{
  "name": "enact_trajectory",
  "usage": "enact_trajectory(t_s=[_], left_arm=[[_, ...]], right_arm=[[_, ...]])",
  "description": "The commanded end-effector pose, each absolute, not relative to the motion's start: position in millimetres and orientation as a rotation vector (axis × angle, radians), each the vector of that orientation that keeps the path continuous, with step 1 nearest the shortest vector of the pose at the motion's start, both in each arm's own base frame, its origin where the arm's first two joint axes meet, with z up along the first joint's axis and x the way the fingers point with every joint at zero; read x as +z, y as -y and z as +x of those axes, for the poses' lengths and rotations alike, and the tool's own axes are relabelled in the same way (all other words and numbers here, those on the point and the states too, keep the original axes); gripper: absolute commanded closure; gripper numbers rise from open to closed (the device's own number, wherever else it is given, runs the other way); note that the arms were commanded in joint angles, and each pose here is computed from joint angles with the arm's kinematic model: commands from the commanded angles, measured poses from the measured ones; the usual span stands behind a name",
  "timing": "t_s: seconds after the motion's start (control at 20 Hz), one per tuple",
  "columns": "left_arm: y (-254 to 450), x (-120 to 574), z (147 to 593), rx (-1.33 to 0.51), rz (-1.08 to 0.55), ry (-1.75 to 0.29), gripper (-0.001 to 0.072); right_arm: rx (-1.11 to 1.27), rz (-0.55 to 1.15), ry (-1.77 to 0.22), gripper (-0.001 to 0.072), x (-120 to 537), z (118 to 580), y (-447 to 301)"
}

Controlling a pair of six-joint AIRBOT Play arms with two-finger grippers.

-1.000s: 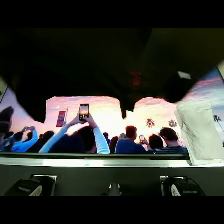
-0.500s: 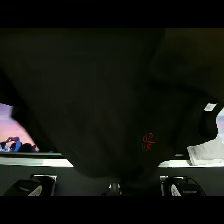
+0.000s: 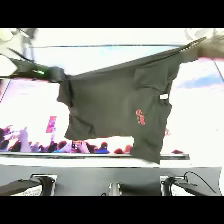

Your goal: Fold the shirts.

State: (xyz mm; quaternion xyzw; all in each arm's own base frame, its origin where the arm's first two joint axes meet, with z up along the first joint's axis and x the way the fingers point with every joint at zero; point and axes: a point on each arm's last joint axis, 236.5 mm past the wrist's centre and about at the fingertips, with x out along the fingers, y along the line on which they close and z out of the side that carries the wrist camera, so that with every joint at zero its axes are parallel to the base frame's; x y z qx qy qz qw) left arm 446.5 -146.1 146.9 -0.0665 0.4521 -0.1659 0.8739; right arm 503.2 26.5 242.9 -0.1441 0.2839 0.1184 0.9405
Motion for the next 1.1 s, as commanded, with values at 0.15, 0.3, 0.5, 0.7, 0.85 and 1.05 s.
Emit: enact_trajectory(t_s=[0.15, 0.3, 0.5, 0.7, 0.85, 1.05], left_arm=[[178.8, 12.1, 469.1, -0.368, -0.287, -1.215, 0.0681], [197.3, 1.7, 466.9, -0.408, -0.391, -1.257, 0.0627], [152.8, 25.6, 458.5, -0.397, -0.39, -1.327, 0.012], [79.2, 23.8, 402.9, -0.302, -0.367, -1.481, 0.0255], [78.0, -17.4, 340.5, -0.295, -0.398, -1.585, 0.0205], [86.0, -78.1, 282.7, -0.255, -0.476, -1.684, 0.0205]], right_arm=[[0.411, 0.006, -0.867, 0.0692, 101.8, 539.3, -75.3], [0.433, 0.024, -0.934, 0.0639, 71.4, 540.2, -81.7], [0.483, -0.107, -0.957, 0.0173, 86.7, 520.3, -44.1], [0.516, -0.047, -1.193, 0.0261, 61.9, 453.8, 29.8], [0.505, 0.029, -1.278, 0.0293, 36.4, 430.4, 49.7], [0.527, 0.053, -1.316, 0.0293, 10.3, 422.1, 39.2]])
